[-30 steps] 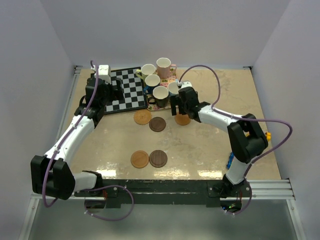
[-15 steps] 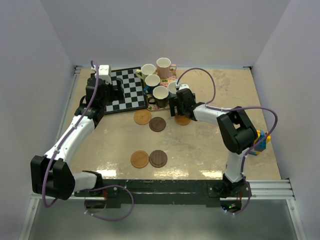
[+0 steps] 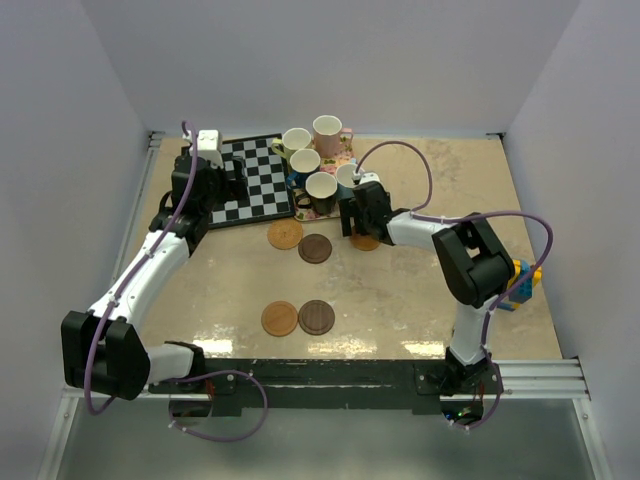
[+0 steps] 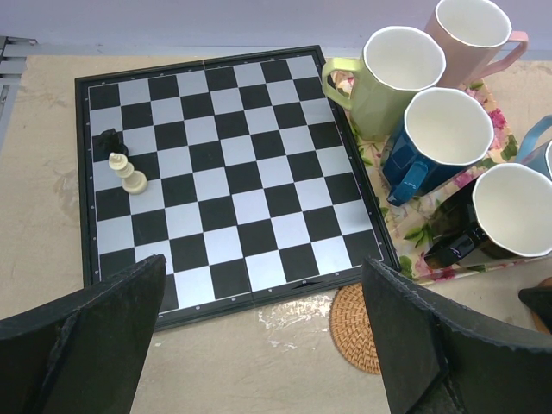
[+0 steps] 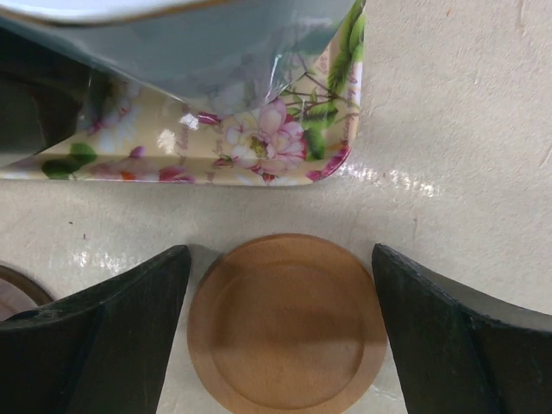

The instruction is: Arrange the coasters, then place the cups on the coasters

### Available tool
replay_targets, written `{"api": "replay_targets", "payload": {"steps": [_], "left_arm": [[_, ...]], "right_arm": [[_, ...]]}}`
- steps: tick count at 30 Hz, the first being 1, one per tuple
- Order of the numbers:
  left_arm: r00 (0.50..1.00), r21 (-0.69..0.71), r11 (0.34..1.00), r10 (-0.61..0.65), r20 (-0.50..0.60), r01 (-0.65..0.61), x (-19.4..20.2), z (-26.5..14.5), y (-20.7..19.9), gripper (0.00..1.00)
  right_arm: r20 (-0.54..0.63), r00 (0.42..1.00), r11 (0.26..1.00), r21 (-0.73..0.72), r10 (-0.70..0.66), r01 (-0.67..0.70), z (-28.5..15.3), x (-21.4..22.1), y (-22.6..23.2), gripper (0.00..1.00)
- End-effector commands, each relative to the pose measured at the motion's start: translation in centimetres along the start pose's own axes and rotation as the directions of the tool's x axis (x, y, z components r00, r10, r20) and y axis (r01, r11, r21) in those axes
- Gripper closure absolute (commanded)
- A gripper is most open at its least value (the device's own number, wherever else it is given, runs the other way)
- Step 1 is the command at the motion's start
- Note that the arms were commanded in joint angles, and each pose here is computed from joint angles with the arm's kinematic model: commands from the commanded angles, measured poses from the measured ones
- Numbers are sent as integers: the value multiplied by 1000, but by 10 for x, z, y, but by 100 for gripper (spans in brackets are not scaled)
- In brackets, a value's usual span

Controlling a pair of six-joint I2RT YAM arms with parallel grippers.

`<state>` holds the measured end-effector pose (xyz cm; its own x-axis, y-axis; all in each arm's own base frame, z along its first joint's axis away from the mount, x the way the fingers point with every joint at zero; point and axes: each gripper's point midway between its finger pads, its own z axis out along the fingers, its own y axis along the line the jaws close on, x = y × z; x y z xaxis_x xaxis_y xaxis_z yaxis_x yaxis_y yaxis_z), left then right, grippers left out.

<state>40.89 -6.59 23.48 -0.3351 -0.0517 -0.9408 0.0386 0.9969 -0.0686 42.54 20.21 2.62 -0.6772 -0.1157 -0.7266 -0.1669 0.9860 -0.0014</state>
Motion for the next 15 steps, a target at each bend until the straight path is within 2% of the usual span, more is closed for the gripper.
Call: {"api": "replay_targets", "payload": {"steps": [1,15], "left_arm": [[997,29,999,-16,71,14,-21,-6,-7,0],[995,45,999,-26,92,22,-28,-13,-10,0]], "right_arm": [[10,999,999,17,41,-41,-2,-2,-4,10],[-49,995,997,8,83,-82,-14,12,-3,17]]}}
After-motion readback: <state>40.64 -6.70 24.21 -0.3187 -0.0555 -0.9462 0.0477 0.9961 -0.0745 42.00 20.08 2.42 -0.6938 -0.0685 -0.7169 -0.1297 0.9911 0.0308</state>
